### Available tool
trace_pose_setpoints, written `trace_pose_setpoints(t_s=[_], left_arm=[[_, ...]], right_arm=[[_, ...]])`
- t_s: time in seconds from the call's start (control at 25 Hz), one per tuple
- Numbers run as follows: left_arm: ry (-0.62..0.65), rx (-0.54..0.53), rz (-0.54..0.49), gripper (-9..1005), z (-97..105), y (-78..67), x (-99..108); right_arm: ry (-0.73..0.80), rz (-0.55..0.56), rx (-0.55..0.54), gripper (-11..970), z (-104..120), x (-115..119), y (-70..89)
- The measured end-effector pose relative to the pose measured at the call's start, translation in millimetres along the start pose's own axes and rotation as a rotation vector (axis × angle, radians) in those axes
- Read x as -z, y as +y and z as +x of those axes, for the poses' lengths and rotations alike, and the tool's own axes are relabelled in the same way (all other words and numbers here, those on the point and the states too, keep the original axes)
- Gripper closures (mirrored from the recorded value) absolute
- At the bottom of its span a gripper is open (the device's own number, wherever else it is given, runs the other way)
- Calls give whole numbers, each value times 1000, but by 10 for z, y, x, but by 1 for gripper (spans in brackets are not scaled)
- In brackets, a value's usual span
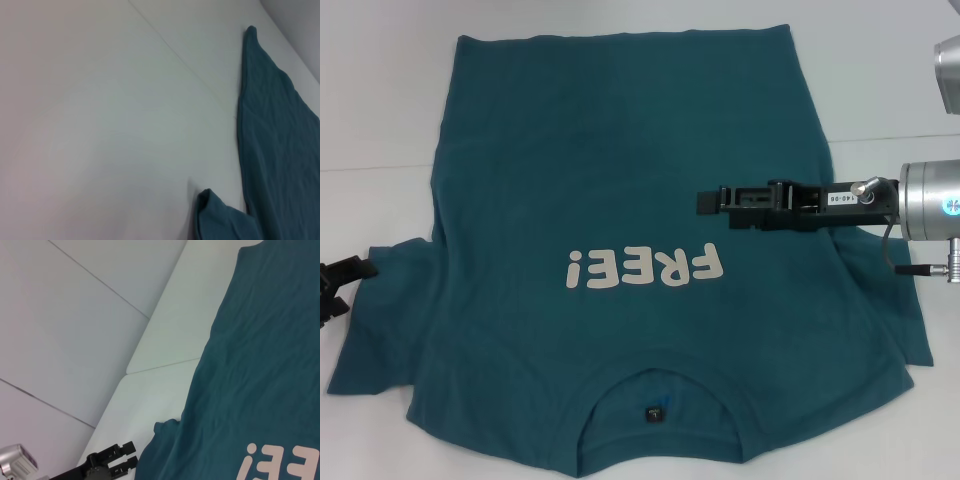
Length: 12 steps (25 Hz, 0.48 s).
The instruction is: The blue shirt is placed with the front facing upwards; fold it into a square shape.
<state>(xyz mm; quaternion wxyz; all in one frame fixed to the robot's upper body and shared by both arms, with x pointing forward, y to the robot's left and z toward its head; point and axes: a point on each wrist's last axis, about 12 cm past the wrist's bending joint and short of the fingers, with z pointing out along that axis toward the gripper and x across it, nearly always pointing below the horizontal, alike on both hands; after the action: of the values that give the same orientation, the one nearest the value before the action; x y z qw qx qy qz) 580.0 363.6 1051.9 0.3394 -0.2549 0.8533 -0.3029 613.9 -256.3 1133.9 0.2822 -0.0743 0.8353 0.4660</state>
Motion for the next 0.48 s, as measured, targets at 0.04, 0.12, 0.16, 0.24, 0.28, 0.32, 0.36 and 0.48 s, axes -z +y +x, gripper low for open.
trace_pose_setpoints(t_s=[0.04, 0.12, 0.16, 0.24, 0.28, 0.32, 0.36, 0.48], left_arm=[[2, -3, -1, 248, 0, -1, -2], [4, -7, -4, 248, -1, -2, -3], [4, -8, -4, 248, -2, -2, -3], [8, -10, -3, 248, 1, -5, -4], [11, -12, -3, 248, 5, -9, -7], [14, -13, -2, 248, 10, -12, -10], [17, -16, -1, 248, 16, -15, -14], [29, -22, 1, 248, 35, -28, -26]], right_arm=[[0, 0, 0, 44, -1, 0, 0], [-1, 1, 1, 44, -2, 0, -2], [-2, 2, 1, 44, -2, 0, -2], [-2, 2, 1, 45, -3, 0, -3], [-3, 3, 1, 45, -4, 1, -3], [-4, 3, 1, 45, -5, 2, -4], [-5, 3, 1, 45, -6, 3, -4], [-6, 3, 1, 44, -7, 4, -5]])
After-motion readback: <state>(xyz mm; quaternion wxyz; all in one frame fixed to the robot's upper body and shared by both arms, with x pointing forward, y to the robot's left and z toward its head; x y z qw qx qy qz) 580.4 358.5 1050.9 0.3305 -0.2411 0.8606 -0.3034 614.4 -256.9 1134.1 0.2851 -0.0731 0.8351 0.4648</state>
